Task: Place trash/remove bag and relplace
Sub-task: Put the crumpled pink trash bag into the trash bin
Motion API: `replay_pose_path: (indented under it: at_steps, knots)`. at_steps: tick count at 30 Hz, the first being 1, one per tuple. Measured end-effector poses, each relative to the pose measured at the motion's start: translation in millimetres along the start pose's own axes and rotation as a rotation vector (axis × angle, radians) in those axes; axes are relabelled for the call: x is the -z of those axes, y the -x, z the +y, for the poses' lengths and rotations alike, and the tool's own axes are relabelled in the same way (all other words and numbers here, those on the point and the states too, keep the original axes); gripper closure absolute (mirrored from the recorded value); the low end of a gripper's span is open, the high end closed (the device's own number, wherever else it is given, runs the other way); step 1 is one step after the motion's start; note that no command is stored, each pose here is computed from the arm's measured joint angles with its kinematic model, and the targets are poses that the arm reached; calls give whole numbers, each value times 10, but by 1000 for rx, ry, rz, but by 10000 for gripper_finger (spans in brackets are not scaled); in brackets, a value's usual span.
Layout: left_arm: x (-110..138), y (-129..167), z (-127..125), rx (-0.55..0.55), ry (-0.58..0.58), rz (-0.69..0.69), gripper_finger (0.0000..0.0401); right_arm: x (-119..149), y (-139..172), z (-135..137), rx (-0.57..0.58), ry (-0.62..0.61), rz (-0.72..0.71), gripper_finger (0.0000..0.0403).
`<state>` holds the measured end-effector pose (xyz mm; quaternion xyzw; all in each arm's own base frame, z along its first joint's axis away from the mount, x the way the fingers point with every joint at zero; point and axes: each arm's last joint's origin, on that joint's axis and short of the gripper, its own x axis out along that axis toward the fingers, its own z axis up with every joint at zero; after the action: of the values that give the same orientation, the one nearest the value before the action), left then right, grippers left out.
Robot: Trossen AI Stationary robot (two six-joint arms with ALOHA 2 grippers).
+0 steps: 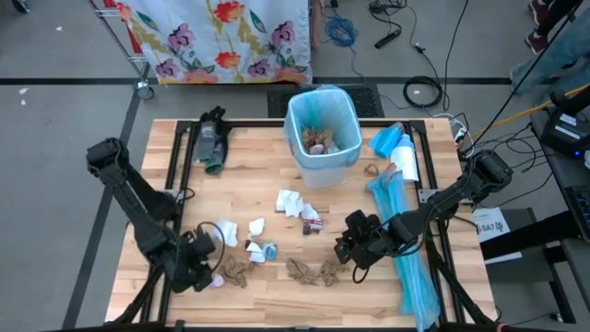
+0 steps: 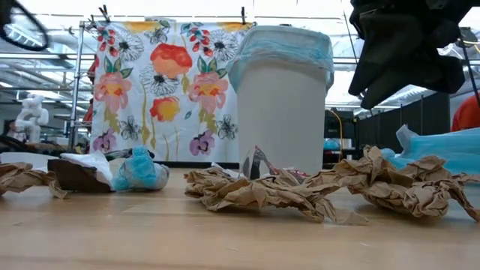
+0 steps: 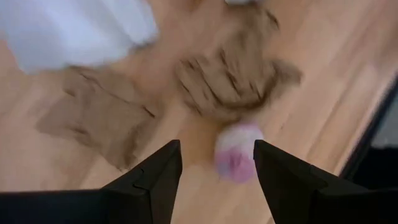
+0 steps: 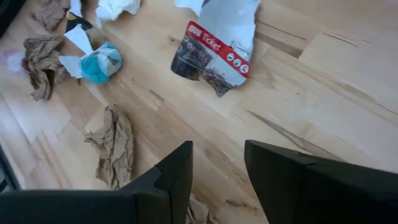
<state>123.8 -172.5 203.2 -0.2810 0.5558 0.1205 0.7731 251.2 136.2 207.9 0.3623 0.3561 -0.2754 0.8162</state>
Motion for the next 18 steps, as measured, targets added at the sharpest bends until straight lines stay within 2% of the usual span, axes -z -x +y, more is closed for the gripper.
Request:
replay_pose_path:
  at_steps: [6, 12, 18]
  knots:
    - [242, -195, -46, 21, -105, 26, 198, 6, 0, 3, -6, 7, 21, 266]
    - [301, -421, -67, -46, -125, 22, 198, 7, 0, 4, -6, 10, 26, 266]
    - [320, -658, -126, -70, -227, 16, 198, 15, 1, 2, -8, 24, 50, 266]
